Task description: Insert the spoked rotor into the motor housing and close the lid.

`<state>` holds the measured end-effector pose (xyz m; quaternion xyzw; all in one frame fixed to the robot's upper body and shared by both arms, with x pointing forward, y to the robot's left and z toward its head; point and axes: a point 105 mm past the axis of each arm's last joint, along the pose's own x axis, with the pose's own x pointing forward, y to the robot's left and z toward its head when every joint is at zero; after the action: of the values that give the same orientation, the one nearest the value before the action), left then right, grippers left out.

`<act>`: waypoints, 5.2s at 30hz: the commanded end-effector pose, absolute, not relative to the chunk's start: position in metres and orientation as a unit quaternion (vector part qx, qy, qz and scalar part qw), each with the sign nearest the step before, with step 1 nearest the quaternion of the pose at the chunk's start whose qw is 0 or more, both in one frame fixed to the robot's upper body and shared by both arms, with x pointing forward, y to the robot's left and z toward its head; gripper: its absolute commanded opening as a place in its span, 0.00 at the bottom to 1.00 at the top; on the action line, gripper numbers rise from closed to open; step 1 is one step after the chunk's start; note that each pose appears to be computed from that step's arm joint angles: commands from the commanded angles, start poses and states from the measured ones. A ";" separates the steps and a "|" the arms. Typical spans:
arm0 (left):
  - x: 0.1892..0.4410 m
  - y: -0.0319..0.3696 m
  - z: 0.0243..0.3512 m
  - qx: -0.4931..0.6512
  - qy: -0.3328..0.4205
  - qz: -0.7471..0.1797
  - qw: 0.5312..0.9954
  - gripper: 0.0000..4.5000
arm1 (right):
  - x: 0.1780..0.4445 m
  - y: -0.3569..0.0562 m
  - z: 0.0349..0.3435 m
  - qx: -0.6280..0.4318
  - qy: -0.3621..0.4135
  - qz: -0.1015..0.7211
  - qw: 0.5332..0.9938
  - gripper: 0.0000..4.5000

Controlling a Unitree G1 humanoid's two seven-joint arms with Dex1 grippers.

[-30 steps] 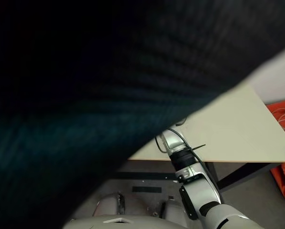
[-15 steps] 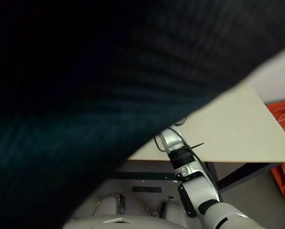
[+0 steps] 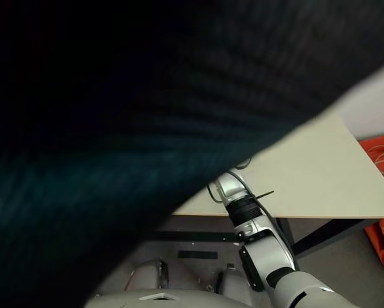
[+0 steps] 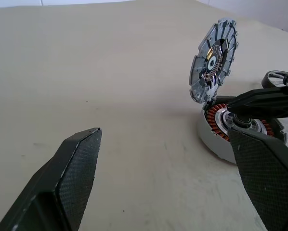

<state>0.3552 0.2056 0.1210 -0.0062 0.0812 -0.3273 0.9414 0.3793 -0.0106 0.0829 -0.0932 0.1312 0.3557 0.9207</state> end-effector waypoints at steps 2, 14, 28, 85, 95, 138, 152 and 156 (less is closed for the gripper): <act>0.365 0.217 0.144 0.010 0.044 -0.312 0.949 0.99 | 0.384 -0.010 0.111 -0.085 0.091 0.350 0.928 0.01; 0.369 0.224 0.149 0.018 0.037 -0.306 0.951 0.99 | 0.389 -0.032 0.096 -0.092 0.111 0.318 0.937 0.01; 0.372 0.221 0.148 0.017 0.035 -0.308 0.950 0.99 | 0.381 -0.034 0.075 -0.103 0.133 0.322 0.932 0.01; 0.372 0.215 0.146 0.022 0.035 -0.316 0.948 0.99 | 0.375 -0.028 0.069 -0.110 0.135 0.336 0.926 0.01; 0.373 0.216 0.146 0.024 0.034 -0.313 0.949 0.99 | 0.378 -0.033 0.067 -0.108 0.130 0.323 0.931 0.01; 0.390 0.181 0.134 0.014 0.034 -0.343 0.939 0.99 | 0.343 -0.187 0.112 -0.203 0.056 0.098 0.973 0.55; 0.394 0.176 0.133 0.024 0.037 -0.356 0.933 0.99 | 0.340 -0.219 0.108 0.414 0.106 -0.063 0.902 0.55; 0.394 0.177 0.136 0.027 0.036 -0.357 0.933 0.99 | 0.338 -0.216 0.090 0.464 0.149 -0.084 0.869 0.55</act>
<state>0.3896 0.1766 0.1165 0.0090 0.0635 -0.3546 0.9328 0.3385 -0.2162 0.0912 0.4441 0.1409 -0.0845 0.8808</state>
